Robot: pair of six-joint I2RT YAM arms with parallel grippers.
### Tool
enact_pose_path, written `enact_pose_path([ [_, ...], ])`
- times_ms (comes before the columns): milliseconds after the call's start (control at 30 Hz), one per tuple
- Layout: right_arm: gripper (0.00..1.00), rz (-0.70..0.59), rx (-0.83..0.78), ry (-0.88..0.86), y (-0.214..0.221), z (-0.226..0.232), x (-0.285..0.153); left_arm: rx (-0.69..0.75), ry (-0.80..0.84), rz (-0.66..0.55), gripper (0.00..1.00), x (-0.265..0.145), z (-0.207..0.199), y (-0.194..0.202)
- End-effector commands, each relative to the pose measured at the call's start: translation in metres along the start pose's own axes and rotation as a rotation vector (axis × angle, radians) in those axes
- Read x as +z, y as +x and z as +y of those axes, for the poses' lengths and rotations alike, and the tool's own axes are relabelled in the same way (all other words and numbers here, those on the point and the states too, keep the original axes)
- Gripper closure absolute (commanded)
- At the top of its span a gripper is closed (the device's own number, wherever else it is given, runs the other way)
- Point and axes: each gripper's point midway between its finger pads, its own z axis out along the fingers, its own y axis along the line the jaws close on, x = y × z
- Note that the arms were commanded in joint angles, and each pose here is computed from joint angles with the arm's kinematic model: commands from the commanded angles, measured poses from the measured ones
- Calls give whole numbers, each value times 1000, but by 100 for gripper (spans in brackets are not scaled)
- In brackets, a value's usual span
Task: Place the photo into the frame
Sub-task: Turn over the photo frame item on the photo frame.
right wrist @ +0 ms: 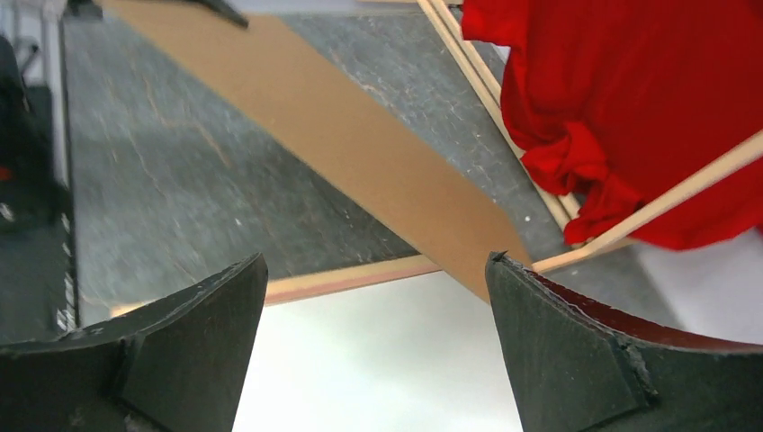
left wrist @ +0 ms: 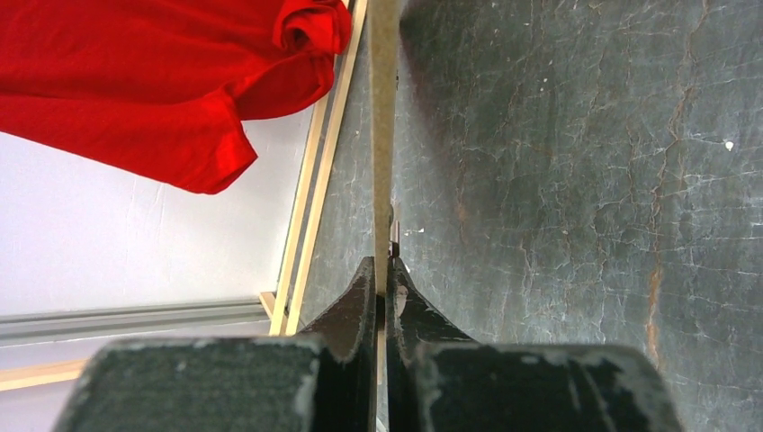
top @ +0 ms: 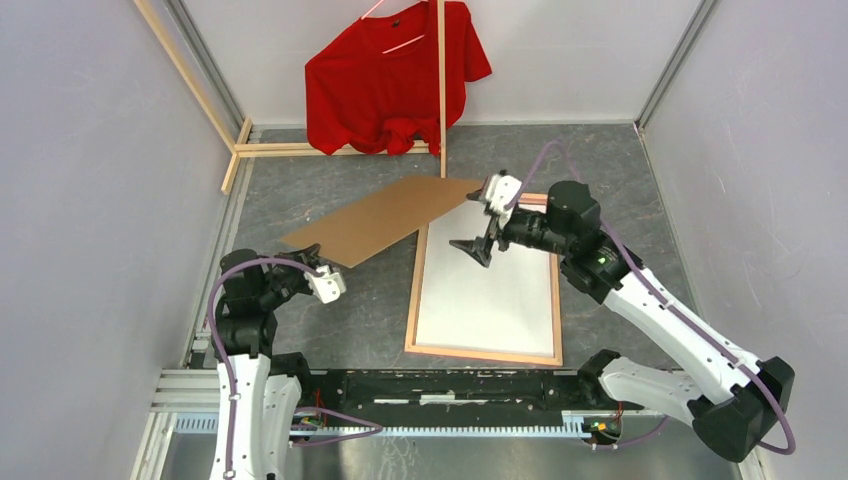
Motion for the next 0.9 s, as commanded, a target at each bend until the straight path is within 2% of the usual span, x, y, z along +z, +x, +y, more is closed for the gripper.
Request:
enact_pose_path([
  [0,2,91,-427,-120,15,10,12,69,-52,-59,98,-6,28,-22],
  [233,2,142,-634,-199,16,28,44,67,-56,-62,98,-7,30,-23],
  [467,6,183,-739,-200,26,28,71,81,-54,-56,98,-9,30,-24],
  [667,20,223,-799,-129,26,14,98,90,-55,-54,98,-9,31,-24],
  [867,40,223,-816,-87,23,7,116,93,-52,-51,98,-8,30,-22],
])
